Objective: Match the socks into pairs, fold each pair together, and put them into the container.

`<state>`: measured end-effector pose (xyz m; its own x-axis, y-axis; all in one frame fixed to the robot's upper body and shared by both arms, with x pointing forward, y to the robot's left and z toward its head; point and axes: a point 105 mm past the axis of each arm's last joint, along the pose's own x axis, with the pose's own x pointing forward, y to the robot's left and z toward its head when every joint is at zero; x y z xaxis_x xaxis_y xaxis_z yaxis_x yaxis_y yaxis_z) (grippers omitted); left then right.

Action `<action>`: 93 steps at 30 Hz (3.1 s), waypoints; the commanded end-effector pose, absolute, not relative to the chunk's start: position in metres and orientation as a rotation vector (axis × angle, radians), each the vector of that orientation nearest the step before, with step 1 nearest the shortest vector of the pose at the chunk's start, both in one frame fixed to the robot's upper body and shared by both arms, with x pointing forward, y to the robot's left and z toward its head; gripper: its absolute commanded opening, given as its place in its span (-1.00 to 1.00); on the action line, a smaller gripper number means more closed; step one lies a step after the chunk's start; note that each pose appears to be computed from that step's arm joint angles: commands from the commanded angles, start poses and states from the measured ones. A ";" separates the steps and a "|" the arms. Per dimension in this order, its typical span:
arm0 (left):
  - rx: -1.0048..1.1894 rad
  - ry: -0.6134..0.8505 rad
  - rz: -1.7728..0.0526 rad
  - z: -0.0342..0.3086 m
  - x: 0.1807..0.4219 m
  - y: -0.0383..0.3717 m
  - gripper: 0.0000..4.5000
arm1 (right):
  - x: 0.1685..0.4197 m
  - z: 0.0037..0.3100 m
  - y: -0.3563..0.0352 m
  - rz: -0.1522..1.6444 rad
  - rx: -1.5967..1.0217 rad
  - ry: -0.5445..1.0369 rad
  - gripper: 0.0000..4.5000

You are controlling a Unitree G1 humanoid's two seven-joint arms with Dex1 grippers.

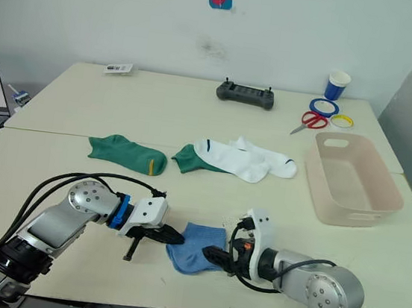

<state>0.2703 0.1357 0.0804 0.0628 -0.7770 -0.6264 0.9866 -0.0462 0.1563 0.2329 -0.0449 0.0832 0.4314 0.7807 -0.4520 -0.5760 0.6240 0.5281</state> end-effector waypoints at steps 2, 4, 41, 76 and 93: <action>0.670 0.454 -1.490 0.068 0.263 0.138 -1.00 | 0.229 0.077 -0.028 0.923 0.363 0.787 0.99; 0.665 0.457 -1.494 0.067 0.260 0.137 -1.00 | 0.229 0.079 -0.020 0.946 0.399 0.788 0.99; 0.430 0.346 -1.495 0.116 0.266 0.126 -1.00 | 0.225 0.100 -0.036 0.934 0.357 0.628 -1.00; 0.336 -0.036 -1.765 0.239 0.265 0.040 1.00 | 0.271 0.296 -0.266 0.206 -1.148 0.073 -1.00; 0.299 -0.061 -1.753 0.249 0.261 0.025 1.00 | 0.349 0.218 -0.291 0.429 -1.636 0.114 -1.00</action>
